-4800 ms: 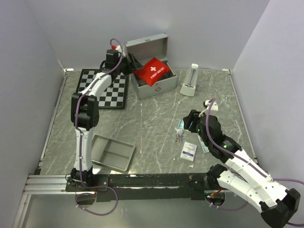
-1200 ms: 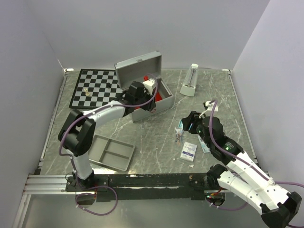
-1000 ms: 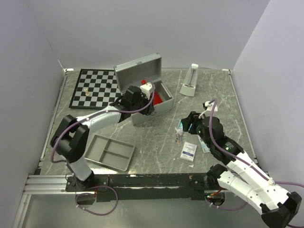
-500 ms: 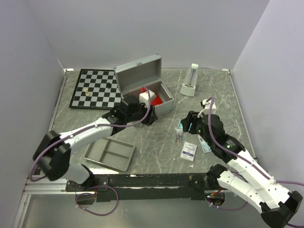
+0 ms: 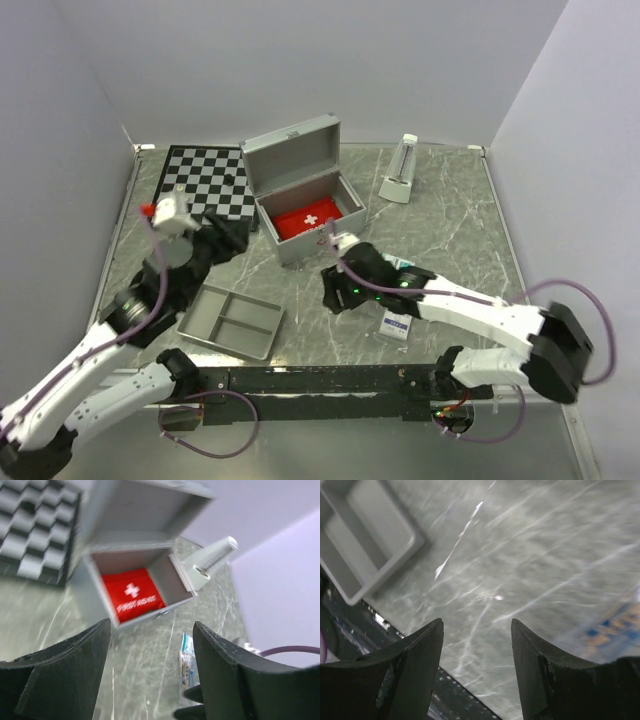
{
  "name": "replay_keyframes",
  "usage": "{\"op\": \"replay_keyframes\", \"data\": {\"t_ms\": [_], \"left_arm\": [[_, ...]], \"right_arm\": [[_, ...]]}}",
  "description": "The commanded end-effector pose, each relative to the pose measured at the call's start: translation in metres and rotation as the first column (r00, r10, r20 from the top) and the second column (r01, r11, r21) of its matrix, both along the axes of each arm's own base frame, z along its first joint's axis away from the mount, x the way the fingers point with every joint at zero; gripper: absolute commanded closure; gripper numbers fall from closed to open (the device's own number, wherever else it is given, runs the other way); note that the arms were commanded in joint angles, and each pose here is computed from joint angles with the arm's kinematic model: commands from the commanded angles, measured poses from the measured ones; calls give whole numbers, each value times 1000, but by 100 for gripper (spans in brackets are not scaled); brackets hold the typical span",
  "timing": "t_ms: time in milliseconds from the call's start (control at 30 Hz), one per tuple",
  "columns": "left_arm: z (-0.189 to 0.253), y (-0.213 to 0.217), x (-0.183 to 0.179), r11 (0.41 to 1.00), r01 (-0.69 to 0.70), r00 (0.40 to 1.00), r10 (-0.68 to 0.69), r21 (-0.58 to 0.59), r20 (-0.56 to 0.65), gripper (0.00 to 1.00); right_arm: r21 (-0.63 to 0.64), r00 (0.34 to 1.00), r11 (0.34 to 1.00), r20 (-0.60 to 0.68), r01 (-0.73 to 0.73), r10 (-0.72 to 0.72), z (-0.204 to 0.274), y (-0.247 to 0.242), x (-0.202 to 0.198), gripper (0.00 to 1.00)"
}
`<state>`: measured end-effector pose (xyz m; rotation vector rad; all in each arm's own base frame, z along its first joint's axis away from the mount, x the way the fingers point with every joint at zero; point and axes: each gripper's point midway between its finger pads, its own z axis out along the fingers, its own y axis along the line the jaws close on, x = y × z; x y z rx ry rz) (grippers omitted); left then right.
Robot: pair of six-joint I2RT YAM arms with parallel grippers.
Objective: Organize the medicine kit
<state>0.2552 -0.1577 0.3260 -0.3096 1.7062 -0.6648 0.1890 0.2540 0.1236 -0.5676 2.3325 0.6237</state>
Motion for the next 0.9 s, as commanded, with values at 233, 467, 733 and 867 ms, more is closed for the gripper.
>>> {"op": "replay_keyframes", "data": {"t_ms": [233, 467, 733, 867], "left_arm": [[-35, 102, -54, 911, -309, 951, 303, -273, -65, 31], [-33, 113, -58, 915, -352, 936, 341, -198, -88, 32], [-30, 109, -57, 928, -317, 948, 313, -198, -48, 32], [-33, 110, -56, 928, -325, 946, 320, -183, -57, 32]], "right_arm": [[55, 991, 998, -129, 32, -24, -8, 104, 17, 36], [-53, 982, 999, -188, 1, -11, -38, 128, 21, 38], [-121, 970, 986, -228, -117, 87, -68, 139, -1, 41], [-122, 970, 984, -225, -126, 97, -74, 136, -4, 42]]}}
